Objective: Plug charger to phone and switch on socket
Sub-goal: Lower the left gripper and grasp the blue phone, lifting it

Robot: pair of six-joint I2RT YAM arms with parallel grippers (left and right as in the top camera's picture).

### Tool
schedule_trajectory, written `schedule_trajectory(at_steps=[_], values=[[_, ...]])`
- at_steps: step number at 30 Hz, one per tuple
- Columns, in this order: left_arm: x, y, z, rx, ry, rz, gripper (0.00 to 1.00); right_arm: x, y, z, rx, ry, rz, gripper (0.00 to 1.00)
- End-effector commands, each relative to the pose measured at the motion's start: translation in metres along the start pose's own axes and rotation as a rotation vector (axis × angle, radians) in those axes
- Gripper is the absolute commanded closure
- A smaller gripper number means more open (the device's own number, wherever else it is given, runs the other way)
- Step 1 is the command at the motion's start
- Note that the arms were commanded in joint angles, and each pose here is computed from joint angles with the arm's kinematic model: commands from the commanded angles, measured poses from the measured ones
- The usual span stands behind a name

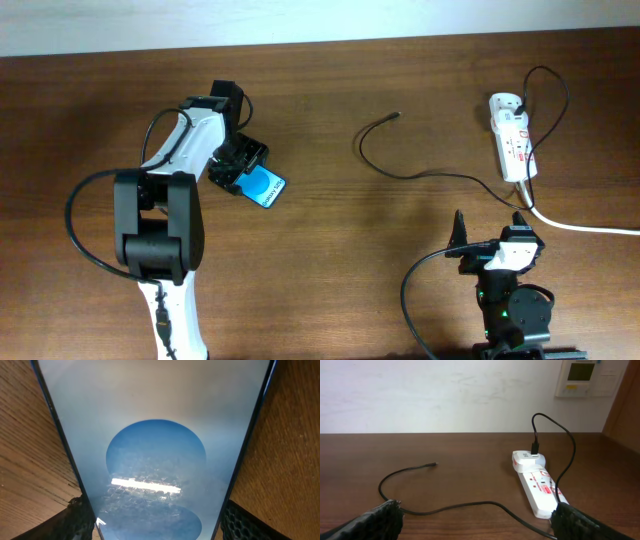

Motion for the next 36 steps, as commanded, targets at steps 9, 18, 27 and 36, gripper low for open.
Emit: schedule_trajectory(at_steps=[9,18,27,36], values=[[-0.004,0.006,-0.007,0.172,0.014,0.124,0.51,0.0,0.003,0.001,-0.004,-0.005,0.006,0.02],[-0.024,0.018,0.0,0.267,-0.019,0.213,0.51,0.0,0.003,0.001,-0.004,-0.005,0.006,0.02],[-0.025,0.025,0.0,0.293,-0.002,0.268,0.52,0.0,0.003,0.001,-0.004,-0.005,0.006,0.02],[-0.041,0.034,0.008,0.313,-0.04,0.332,0.53,0.0,0.003,0.001,-0.004,-0.005,0.006,0.02]])
Point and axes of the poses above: each gripper's point midway between its finger pads, its own x axis out along the fingers, its own z axis along the line the jaws close on, y = z × x, the point moved 6 cm from there along -x, back along the fingers, and after that the axes turned 5 degrees about -x, right-handed, at the moved point
